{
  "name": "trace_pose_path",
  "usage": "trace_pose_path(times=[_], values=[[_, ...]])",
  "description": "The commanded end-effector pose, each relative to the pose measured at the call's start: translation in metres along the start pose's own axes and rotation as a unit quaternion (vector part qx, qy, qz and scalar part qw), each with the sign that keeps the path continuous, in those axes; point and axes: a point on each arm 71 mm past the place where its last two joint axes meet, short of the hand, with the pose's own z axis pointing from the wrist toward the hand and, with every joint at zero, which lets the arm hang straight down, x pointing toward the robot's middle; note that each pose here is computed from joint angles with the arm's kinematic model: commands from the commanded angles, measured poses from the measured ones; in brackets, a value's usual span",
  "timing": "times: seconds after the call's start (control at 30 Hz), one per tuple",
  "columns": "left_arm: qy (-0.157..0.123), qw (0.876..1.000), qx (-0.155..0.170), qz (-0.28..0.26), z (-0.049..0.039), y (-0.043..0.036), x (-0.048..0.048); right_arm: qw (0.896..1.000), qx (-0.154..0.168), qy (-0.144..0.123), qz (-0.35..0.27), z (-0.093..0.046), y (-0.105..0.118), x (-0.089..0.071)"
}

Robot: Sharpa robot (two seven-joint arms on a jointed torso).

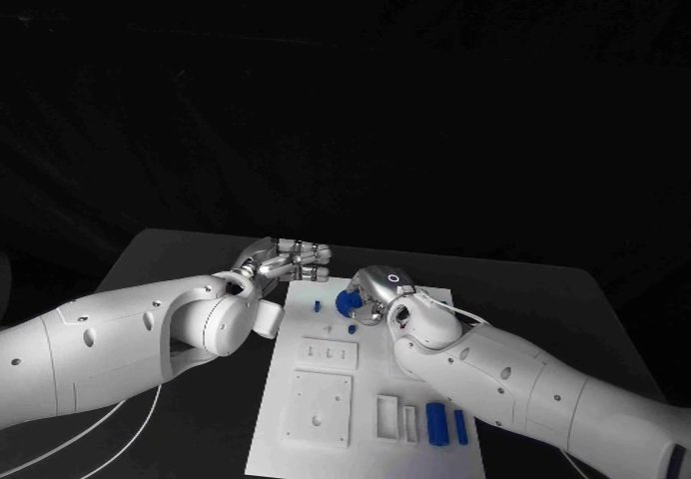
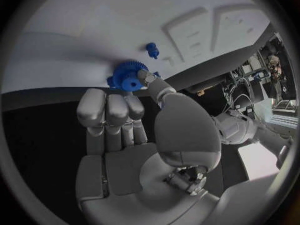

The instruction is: Assemble the parts on the task board

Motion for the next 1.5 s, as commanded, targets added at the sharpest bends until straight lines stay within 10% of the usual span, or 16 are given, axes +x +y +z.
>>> trace_pose_path(times=[0.03, 1.5], values=[[0.009, 1.000, 0.004, -0.004, 0.0007, -0.0016, 0.0030, 1.000, -0.001, 0.007, -0.006, 0.000, 0.000, 0.006], [0.006, 1.000, 0.003, -0.004, 0.0009, -0.0011, -0.0006, 0.999, 0.022, -0.007, 0.031, -0.012, -0.027, 0.004]])
